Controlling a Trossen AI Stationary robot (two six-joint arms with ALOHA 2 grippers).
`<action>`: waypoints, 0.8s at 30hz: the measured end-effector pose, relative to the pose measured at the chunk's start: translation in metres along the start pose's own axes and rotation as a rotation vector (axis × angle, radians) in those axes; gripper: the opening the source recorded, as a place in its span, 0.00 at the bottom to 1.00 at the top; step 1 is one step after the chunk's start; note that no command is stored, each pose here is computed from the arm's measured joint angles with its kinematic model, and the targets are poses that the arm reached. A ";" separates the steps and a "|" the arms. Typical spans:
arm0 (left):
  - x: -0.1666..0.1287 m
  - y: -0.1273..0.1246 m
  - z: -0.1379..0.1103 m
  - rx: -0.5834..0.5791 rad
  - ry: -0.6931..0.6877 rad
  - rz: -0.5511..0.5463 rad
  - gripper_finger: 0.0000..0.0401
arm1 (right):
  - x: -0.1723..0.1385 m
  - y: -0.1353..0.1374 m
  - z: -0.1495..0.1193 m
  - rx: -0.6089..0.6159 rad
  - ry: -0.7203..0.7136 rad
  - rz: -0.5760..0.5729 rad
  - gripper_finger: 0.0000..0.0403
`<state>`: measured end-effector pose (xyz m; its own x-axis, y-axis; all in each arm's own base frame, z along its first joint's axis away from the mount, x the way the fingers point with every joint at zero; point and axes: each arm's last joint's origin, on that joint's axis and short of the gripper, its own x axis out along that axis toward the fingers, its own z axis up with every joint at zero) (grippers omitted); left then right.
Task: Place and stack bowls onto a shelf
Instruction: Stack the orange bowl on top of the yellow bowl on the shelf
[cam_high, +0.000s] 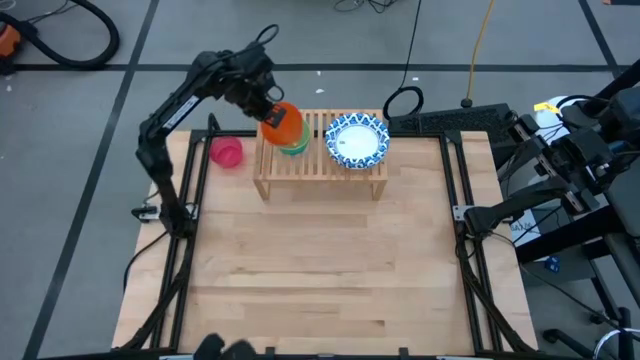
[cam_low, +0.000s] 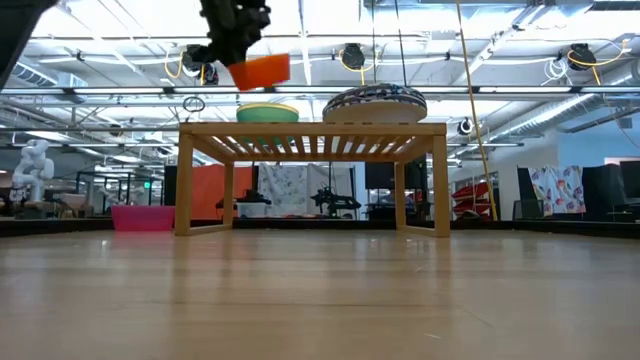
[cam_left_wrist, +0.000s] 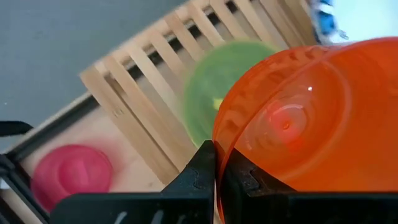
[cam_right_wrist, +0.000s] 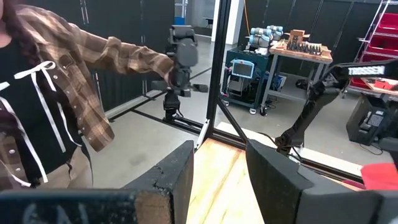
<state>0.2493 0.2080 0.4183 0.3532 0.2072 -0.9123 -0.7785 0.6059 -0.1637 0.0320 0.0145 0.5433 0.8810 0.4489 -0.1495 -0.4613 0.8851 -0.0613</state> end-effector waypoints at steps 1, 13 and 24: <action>0.004 0.004 0.005 0.002 0.006 0.005 0.01 | 0.000 0.000 0.000 0.000 0.000 0.000 0.35; 0.049 0.031 0.031 0.010 0.126 -0.005 0.01 | 0.000 0.000 0.000 0.000 0.000 -0.002 0.35; 0.072 0.031 0.037 0.035 0.190 -0.067 0.05 | 0.000 0.000 0.000 0.000 0.000 -0.005 0.35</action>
<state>0.2696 0.2702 0.3610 0.2971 0.0189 -0.9547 -0.7366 0.6408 -0.2165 0.0321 0.0144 0.5434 0.8832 0.4448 -0.1487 -0.4573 0.8872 -0.0622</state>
